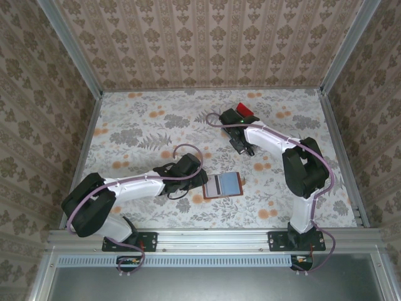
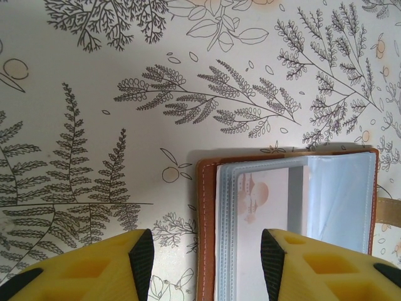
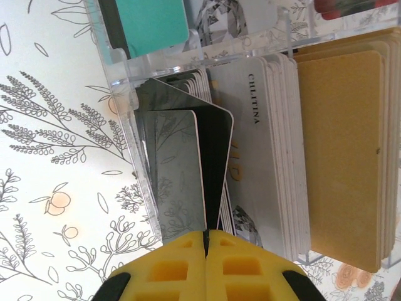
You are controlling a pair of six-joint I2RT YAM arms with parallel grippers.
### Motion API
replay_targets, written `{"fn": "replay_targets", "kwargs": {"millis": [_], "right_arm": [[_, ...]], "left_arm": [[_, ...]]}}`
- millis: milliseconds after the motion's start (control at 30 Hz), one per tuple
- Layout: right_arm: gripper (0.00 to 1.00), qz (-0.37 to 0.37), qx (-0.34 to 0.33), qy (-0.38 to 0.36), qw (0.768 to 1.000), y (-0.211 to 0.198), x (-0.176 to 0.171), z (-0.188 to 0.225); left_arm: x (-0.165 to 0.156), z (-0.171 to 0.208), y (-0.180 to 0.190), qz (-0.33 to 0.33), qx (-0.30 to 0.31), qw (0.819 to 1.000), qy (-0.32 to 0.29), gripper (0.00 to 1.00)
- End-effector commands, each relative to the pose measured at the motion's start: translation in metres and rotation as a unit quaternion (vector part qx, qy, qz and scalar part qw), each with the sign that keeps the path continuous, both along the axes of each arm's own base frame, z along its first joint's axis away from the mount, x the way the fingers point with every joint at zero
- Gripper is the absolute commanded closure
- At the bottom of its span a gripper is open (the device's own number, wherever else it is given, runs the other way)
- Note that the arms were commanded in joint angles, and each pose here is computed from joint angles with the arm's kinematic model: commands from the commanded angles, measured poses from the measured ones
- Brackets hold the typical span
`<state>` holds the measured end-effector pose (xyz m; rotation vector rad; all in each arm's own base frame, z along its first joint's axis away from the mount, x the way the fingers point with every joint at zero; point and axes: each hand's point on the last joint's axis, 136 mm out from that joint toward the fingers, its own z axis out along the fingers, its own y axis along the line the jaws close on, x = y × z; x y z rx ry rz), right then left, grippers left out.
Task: Put the credit cards into the card holder
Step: Pick up the credit card from the storage box.
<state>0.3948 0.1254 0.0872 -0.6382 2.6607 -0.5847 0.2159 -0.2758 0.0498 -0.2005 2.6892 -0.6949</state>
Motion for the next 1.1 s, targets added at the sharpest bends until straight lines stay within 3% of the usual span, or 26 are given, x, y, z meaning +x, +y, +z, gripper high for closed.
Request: {"fn": "replay_targets", "kwargs": {"millis": [0,900,1067], "right_arm": [[0.97,0.004,0.004,0.01,1.0,0.0,-0.002,0.003],[1.0,0.007,0.018,-0.002,1.0,0.001,-0.004,0.025],[1.0,0.012,0.054,-0.014,0.998,0.01,-0.001,0.026]], "left_arm": [[0.003,0.004,-0.005,-0.008,-0.003,1.0,-0.004,0.49],[0.006,0.008,-0.011,-0.014,-0.004,1.0,-0.004,0.49],[0.006,0.007,-0.012,-0.016,-0.003,1.0,-0.003,0.49]]}}
